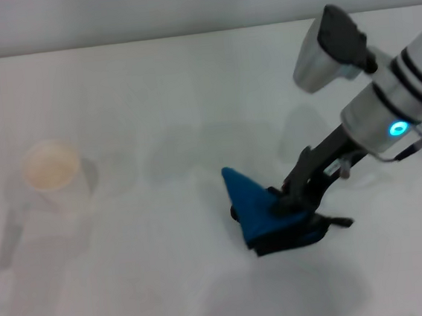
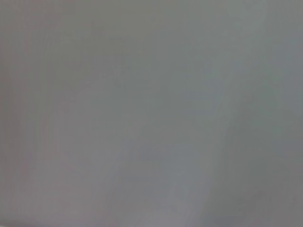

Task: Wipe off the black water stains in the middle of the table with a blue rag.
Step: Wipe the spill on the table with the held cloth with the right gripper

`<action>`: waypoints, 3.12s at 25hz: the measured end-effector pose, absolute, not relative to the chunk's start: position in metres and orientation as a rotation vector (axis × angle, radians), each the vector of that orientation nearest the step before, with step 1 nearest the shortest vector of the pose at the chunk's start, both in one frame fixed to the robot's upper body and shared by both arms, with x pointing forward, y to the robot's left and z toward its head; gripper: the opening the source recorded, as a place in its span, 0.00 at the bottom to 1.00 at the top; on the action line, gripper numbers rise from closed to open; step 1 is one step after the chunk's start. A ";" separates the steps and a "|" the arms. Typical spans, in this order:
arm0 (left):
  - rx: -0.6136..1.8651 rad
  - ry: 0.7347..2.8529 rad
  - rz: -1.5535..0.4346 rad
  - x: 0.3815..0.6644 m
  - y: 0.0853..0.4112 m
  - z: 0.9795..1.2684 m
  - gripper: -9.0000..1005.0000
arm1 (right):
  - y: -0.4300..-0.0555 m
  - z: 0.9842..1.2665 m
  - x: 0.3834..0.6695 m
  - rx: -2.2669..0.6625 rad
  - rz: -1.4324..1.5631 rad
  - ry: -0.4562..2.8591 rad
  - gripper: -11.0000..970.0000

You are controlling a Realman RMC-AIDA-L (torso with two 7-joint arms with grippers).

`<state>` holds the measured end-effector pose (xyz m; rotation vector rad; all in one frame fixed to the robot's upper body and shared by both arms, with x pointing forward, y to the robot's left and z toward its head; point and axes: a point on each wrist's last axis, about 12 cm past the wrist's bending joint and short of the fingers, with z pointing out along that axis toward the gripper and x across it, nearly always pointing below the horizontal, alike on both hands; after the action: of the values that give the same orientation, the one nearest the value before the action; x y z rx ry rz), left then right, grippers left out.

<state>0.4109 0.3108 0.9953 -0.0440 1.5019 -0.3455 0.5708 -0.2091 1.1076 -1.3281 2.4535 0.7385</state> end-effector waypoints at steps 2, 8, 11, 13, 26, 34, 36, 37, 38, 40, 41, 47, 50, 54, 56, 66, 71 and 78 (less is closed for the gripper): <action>-0.044 1.503 -0.346 0.411 0.311 0.995 0.87 | -0.203 1.100 0.566 -1.347 0.747 2.421 0.10; -0.046 1.504 -0.347 0.411 0.310 0.995 0.87 | -0.192 1.081 0.556 -1.364 0.722 2.371 0.10; -0.048 1.503 -0.346 0.411 0.310 0.995 0.87 | -0.186 1.078 0.553 -1.371 0.749 2.322 0.10; -0.048 1.502 -0.347 0.411 0.309 0.995 0.87 | -0.183 1.077 0.553 -1.360 0.762 2.294 0.10; -0.075 1.491 -0.338 0.414 0.312 0.996 0.87 | -0.174 1.063 0.564 -1.255 0.594 2.226 0.10; -0.097 1.482 -0.328 0.416 0.316 0.998 0.87 | -0.199 1.068 0.581 -1.084 0.511 2.232 0.10; -0.102 1.480 -0.324 0.416 0.316 0.998 0.87 | -0.203 1.069 0.583 -1.054 0.511 2.235 0.10; -0.104 1.479 -0.321 0.416 0.317 0.998 0.87 | -0.204 1.070 0.583 -1.052 0.515 2.238 0.10; -0.105 1.479 -0.321 0.416 0.317 0.998 0.87 | -0.204 1.070 0.582 -1.057 0.521 2.240 0.10; -0.104 1.478 -0.322 0.417 0.317 0.998 0.87 | -0.202 1.069 0.579 -1.095 0.548 2.249 0.10; -0.103 1.476 -0.323 0.417 0.316 0.999 0.87 | -0.200 1.068 0.576 -1.131 0.571 2.257 0.10; -0.107 1.469 -0.323 0.421 0.316 1.000 0.87 | -0.189 1.065 0.555 -1.314 0.723 2.302 0.11; -0.103 1.465 -0.326 0.423 0.316 1.001 0.87 | -0.182 1.066 0.546 -1.400 0.781 2.307 0.12; -0.097 1.459 -0.332 0.426 0.314 1.002 0.87 | -0.176 1.065 0.547 -1.382 0.776 2.289 0.13; -0.094 1.456 -0.335 0.428 0.313 1.003 0.87 | -0.173 1.065 0.551 -1.339 0.760 2.271 0.14; -0.089 1.450 -0.339 0.431 0.312 1.004 0.87 | -0.186 1.064 0.578 -1.145 0.577 2.244 0.16; -0.091 1.450 -0.334 0.431 0.316 1.004 0.87 | -0.206 1.071 0.598 -1.043 0.480 2.246 0.18; -0.096 1.450 -0.341 0.432 0.319 1.005 0.87 | -0.226 1.082 0.619 -1.015 0.359 2.263 0.20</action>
<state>0.4324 0.3186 1.0051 -0.0964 1.4497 -0.3408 0.6189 -0.2255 1.0820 -1.0151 2.2625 0.3594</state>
